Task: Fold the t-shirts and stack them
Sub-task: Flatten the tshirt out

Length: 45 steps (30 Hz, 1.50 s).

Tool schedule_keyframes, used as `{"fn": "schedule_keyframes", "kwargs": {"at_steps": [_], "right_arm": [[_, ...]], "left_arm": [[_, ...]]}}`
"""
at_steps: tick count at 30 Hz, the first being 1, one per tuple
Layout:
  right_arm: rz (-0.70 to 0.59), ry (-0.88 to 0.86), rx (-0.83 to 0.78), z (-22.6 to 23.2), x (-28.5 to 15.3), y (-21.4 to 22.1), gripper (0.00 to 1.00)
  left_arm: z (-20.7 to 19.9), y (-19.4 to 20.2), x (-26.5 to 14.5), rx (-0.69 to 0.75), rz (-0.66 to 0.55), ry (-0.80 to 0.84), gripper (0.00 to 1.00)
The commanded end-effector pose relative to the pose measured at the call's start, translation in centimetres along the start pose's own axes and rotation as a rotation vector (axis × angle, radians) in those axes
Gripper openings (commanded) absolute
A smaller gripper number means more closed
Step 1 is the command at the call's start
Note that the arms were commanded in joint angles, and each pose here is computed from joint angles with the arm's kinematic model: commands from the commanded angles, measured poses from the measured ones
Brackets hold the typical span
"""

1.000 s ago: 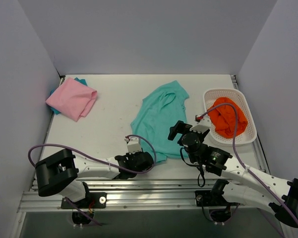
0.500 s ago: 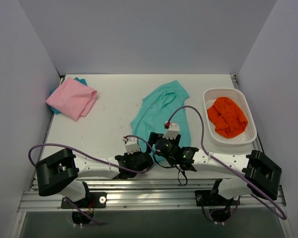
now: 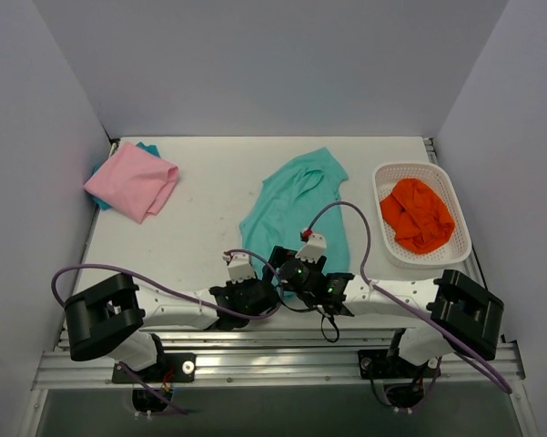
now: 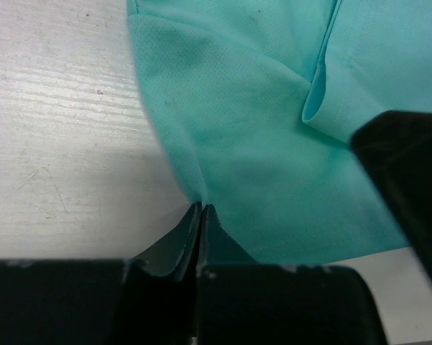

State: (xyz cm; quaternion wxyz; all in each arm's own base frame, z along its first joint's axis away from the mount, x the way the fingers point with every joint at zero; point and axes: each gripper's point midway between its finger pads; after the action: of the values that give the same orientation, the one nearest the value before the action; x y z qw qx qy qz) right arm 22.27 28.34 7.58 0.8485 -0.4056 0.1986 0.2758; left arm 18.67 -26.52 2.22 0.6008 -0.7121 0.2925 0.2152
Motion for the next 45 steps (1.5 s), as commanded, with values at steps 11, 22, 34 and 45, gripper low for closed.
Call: {"fn": "schedule_keyframes", "kwargs": {"at_steps": [11,22,34,45], "right_arm": [[-0.025,0.111,-0.064,-2.0,3.4,2.0,0.97],[-0.089,0.157,-0.083,-2.2,3.7,-0.7,0.93],[-0.034,0.209,-0.086,-5.2,5.8,0.9,0.66],[-0.013,0.233,-0.094,-5.6,6.7,1.9,0.06]], "left_arm": [[1.6,-0.3,-0.5,-0.031,-0.024,-0.007,0.02],[1.7,0.3,-0.3,-0.034,-0.012,-0.002,0.02],[3.2,-0.3,-0.7,-0.070,-0.029,-0.004,0.02],[4.0,-0.3,-0.3,-0.085,-0.027,-0.016,0.02]]}}
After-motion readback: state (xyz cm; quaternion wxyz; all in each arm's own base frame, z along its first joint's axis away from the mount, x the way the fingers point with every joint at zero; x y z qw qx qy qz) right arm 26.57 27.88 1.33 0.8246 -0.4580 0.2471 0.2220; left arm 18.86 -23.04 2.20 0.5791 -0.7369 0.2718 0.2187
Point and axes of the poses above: each gripper's point midway between its finger pads, its own x axis out along the fingers, its own z axis along the line the jaws close on, y = z × x, and after that the axes turned 11 degrees about x, right-handed
